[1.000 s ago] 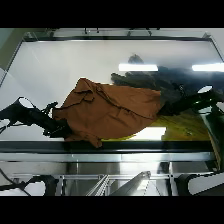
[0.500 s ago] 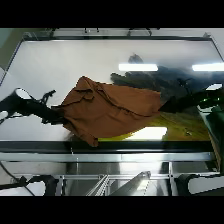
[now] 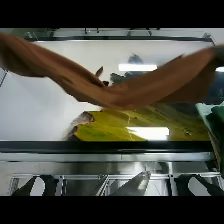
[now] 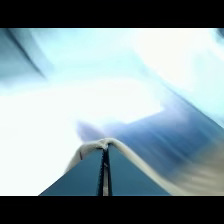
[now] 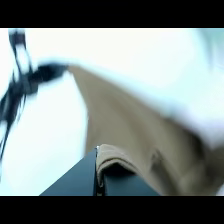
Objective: Fold the shirts.
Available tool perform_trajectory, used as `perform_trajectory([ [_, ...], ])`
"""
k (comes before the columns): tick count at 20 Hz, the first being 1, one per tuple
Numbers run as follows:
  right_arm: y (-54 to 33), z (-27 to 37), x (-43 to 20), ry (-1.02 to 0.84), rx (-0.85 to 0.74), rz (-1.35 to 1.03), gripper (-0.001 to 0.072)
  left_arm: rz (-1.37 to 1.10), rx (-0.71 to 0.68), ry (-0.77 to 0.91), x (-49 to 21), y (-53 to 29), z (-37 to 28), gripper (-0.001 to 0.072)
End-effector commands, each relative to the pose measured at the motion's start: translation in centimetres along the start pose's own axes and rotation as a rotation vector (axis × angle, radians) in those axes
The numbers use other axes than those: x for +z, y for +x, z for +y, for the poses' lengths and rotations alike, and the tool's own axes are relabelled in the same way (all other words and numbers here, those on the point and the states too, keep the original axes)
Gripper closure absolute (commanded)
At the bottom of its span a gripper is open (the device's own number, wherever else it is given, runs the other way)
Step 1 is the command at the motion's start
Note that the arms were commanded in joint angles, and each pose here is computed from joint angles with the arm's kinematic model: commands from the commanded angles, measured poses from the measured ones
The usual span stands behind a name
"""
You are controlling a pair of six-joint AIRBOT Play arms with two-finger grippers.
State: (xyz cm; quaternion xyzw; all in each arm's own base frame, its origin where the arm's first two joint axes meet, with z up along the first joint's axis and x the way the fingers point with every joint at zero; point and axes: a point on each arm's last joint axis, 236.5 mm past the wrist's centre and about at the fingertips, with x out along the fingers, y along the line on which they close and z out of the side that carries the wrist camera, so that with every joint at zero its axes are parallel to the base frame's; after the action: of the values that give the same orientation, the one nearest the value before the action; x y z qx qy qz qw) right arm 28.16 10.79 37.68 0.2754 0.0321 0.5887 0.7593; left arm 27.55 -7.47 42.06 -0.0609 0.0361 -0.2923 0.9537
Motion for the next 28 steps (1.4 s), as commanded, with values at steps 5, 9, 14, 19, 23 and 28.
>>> perform_trajectory([
  [5,0.0,15.3,10.3,-0.684,-0.272,-0.428,0.0688,-0.358,0.293,0.489,14.3,-6.3,-9.3,0.0680],
  [9,0.1,6.8,7.1,-0.555,-0.481,-0.208,0.0688,-0.188,0.218,0.436,13.1,-4.1,-4.4,0.0679],
  [14,1.6,-9.7,1.9,-0.273,-0.590,-0.019,0.0688,0.152,0.030,0.066,1.0,6.3,8.5,0.0679],
  [19,0.2,-31.5,-7.9,-0.029,-0.889,0.075,0.0688,0.545,0.000,-0.258,-20.9,17.9,19.4,0.0680],
  [23,-4.6,-42.1,-16.5,0.209,-1.089,0.064,0.0687,0.671,-0.057,-0.389,-31.2,23.6,23.7,0.0681],
  [28,-6.0,-41.4,-15.2,0.193,-1.018,0.113,0.0257,0.642,-0.008,-0.456,-30.4,24.4,26.7,-0.0013],
])
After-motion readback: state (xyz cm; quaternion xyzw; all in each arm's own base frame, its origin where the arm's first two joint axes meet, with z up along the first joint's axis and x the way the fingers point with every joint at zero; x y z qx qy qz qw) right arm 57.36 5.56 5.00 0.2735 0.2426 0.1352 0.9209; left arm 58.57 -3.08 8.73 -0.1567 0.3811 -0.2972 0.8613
